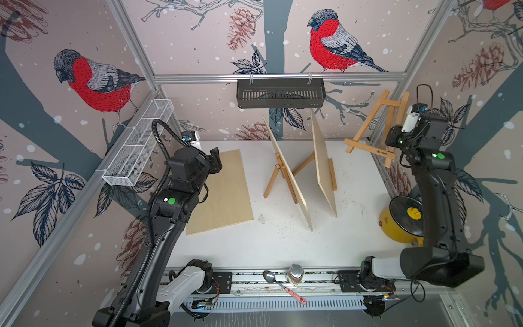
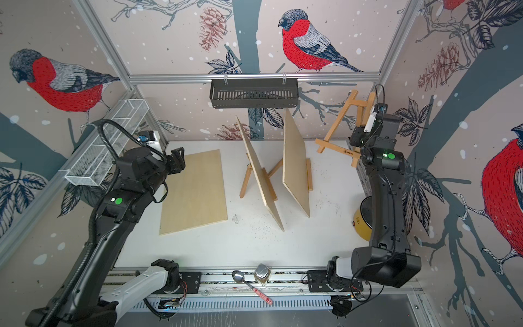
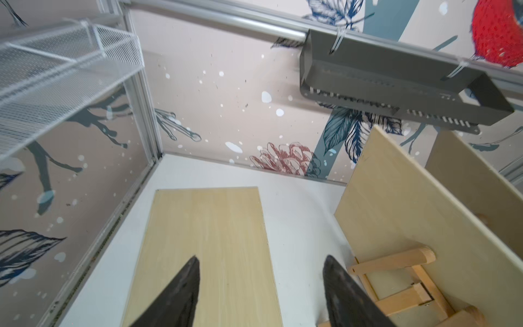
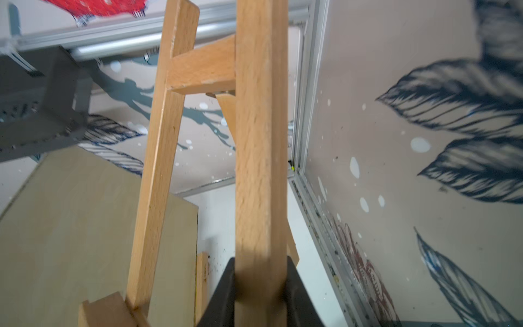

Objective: Disassemble the easel
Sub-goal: Place the easel at the center of the board.

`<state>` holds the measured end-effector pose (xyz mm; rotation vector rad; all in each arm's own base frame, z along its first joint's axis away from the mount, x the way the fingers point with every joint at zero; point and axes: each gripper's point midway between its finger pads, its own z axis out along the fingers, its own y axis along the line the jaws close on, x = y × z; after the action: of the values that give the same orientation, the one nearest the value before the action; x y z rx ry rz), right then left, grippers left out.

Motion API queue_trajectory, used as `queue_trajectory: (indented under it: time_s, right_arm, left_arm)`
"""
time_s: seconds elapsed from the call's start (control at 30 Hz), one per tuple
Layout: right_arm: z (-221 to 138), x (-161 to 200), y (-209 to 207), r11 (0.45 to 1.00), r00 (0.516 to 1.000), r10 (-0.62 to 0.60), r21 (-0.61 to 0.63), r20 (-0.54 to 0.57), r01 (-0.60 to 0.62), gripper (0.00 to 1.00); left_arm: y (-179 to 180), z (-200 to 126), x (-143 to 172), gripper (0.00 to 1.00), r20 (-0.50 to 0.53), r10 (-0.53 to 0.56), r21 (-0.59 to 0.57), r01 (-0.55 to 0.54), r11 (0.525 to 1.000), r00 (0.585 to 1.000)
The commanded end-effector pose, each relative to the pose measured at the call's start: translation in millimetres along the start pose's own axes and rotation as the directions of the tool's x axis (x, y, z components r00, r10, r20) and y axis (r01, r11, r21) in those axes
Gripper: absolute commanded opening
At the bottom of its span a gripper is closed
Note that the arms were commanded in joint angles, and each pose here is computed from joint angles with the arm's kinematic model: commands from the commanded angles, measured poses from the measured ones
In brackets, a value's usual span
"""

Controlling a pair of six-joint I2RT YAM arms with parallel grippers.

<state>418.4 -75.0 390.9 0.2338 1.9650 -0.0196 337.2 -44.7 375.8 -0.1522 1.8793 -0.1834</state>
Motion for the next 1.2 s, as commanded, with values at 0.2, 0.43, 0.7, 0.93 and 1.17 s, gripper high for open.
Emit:
queue_trajectory:
  time_s: [0.2, 0.43, 0.7, 0.93, 1.17]
  right_arm:
    - [44, 43, -3, 0.994, 0.984, -0.031, -0.108, -0.174, 0.013, 0.07]
    - [68, 87, -4, 0.982, 0.951, -0.032, -0.187, -0.307, -0.028, 0.08]
    - [110, 141, -27, 0.991, 0.889, -0.035, -0.134, -0.457, -0.030, 0.09]
    - [155, 168, -40, 0.993, 0.847, -0.063, -0.119, -0.528, 0.000, 0.08]
    - [176, 158, -45, 0.986, 0.859, -0.162, -0.104, -0.486, 0.127, 0.08]
  left_arm:
    - [-21, 33, 17, 0.68, -0.077, -0.025, 0.191, 0.039, 0.981, 0.997]
    - [-15, 49, 27, 0.68, -0.118, -0.002, 0.201, 0.026, 0.979, 0.993]
    - [-12, 55, 27, 0.67, -0.131, -0.001, 0.216, 0.029, 0.976, 0.991]
    - [-12, 50, 28, 0.65, -0.143, 0.006, 0.217, 0.025, 0.976, 0.990]
    - [-9, 50, 34, 0.65, -0.158, 0.020, 0.202, 0.013, 0.979, 0.987]
